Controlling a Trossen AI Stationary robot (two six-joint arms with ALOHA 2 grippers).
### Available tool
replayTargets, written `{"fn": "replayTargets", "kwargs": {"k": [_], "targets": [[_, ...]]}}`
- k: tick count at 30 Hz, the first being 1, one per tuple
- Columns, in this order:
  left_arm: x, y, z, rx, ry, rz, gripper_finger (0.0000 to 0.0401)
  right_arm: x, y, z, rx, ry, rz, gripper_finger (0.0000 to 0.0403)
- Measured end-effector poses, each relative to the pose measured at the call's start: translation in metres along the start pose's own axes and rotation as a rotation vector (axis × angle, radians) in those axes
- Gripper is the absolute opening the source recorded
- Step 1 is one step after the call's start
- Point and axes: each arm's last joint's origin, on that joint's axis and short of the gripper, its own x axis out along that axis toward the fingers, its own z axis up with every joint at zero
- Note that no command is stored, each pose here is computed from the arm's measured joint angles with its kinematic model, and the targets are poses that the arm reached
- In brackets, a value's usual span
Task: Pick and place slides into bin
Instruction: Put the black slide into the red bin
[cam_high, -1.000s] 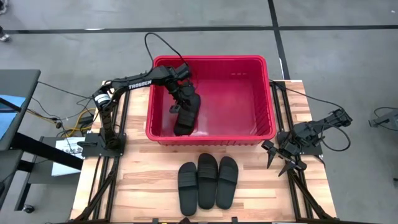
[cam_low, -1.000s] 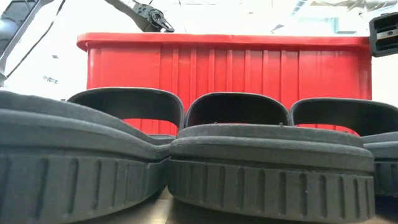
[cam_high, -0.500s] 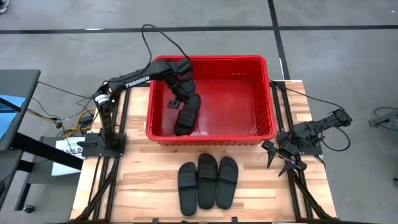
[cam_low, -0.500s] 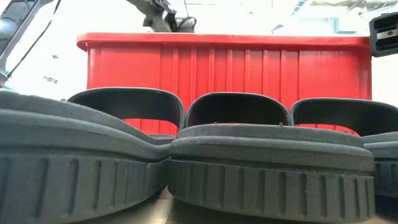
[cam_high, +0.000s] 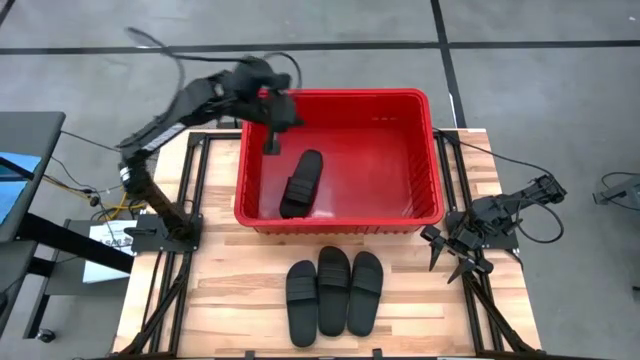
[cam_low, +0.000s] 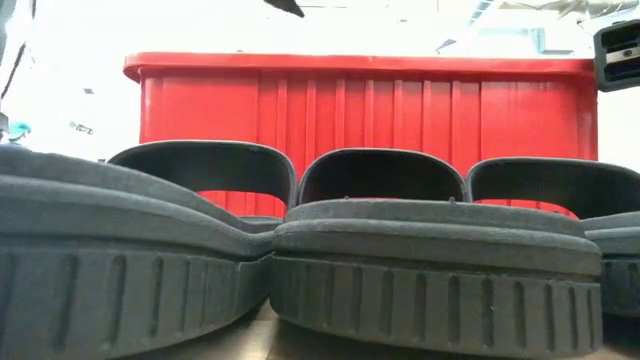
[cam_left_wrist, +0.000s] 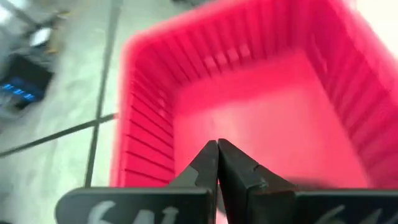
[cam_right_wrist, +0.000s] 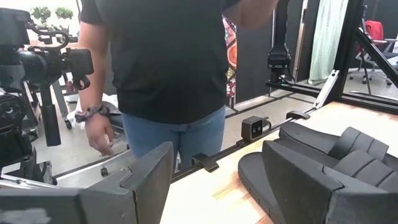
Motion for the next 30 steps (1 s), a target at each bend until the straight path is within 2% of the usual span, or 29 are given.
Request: {"fn": "replayTargets", "kwargs": {"k": [6,10,12,17,22,30], "targets": [[-0.065,-0.005,0.022,-0.255,-0.252,0.156,0.0000,0.000,0.000,0.000,0.000,0.000,0.000,0.0240],[-0.094,-0.017,0.023,-0.327,-0.343,0.311,0.0000,0.000,0.000,0.000,0.000,0.000,0.000,0.0240],[-0.103,-0.025,0.017,-0.355,-0.387,0.352,0.0000,0.000,0.000,0.000,0.000,0.000,0.000,0.0240],[-0.110,-0.049,-0.013,-0.367,-0.489,0.329,0.0000,0.000,0.000,0.000,0.000,0.000,0.000,0.0240],[-0.097,-0.076,-0.049,-0.340,-0.569,0.239,0.0000,0.000,0.000,0.000,0.000,0.000,0.000,0.0240],[-0.081,-0.120,-0.096,-0.399,-0.780,0.184,0.0000,0.000,0.000,0.000,0.000,0.000,0.000,0.0240]]}}
